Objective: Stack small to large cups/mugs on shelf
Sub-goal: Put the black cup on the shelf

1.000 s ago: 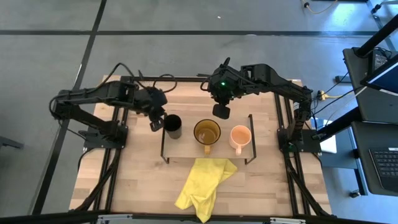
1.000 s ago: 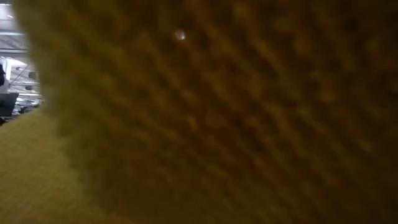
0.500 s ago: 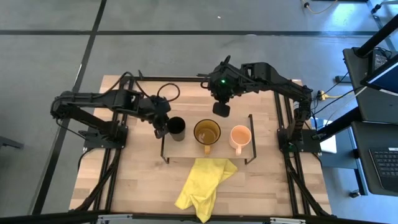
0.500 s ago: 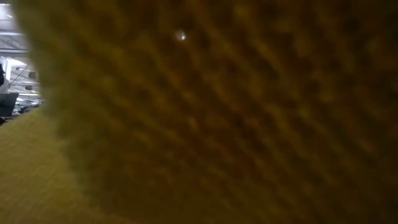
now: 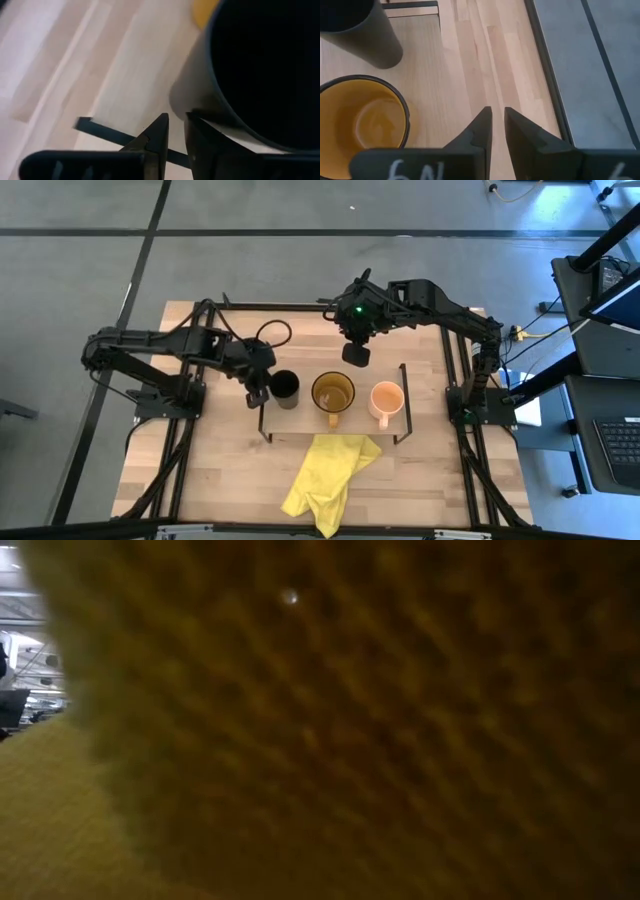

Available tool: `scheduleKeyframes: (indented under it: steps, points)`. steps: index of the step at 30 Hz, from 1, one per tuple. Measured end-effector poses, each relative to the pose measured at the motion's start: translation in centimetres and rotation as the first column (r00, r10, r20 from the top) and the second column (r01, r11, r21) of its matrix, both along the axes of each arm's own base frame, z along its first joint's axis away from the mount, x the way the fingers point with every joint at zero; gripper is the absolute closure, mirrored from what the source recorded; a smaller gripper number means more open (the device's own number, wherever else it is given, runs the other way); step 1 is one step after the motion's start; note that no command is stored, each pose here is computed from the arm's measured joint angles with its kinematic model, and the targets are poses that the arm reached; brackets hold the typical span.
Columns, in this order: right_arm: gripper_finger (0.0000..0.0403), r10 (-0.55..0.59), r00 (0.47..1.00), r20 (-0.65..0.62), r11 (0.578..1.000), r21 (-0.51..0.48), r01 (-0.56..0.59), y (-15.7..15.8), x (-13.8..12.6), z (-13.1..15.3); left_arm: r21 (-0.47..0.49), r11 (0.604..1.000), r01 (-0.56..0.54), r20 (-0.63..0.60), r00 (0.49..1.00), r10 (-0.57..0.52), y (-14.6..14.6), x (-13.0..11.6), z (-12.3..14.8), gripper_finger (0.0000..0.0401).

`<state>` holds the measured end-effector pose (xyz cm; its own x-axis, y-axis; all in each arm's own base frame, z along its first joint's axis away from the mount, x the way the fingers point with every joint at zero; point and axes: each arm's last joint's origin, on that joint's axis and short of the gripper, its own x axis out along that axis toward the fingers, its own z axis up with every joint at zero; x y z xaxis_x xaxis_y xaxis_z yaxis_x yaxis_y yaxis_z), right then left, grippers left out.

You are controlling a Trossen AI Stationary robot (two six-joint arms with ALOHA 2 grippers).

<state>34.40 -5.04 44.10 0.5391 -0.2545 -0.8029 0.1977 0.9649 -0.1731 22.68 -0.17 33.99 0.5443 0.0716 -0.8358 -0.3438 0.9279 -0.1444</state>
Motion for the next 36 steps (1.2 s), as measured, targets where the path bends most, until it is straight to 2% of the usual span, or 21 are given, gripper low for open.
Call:
scheduleKeyframes:
  steps: [14, 18, 20, 22, 25, 36]
  points:
    - [0.035, -0.004, 1.0, -0.005, 1.0, 0.004, 0.004, 0.0, 0.0, 0.0, -0.023, 0.997, 0.068, -0.01, 0.998, -0.069, -1.0, -0.1, -0.1, 0.0345]
    - [0.035, -0.006, 1.0, -0.005, 1.0, 0.005, 0.006, 0.0, -0.1, 0.0, 0.077, 0.997, 0.019, -0.042, 0.999, -0.016, -0.6, -0.6, -0.1, 0.0345]
    - [0.035, -0.007, 1.0, -0.005, 1.0, 0.006, 0.007, 0.0, -0.1, 0.0, 0.14, 0.99, -0.004, -0.032, 0.999, 0.009, -0.4, -0.5, 0.0, 0.0345]
    - [0.035, -0.007, 1.0, -0.005, 1.0, 0.006, 0.007, 0.0, -0.1, 0.0, 0.158, 0.987, -0.006, 0.002, 1.0, 0.005, -0.2, -0.5, 0.3, 0.0345]
    - [0.035, -0.007, 1.0, -0.005, 1.0, 0.006, 0.007, 0.0, -0.1, 0.0, 0.149, 0.989, 0.007, 0.068, 0.998, -0.017, 0.0, 0.0, 0.7, 0.0345]
    - [0.035, -0.008, 1.0, -0.005, 1.0, 0.006, 0.008, 0.0, -0.1, 0.0, 0.095, 0.993, 0.075, 0.083, 0.993, -0.083, -0.1, 0.2, 0.8, 0.0345]
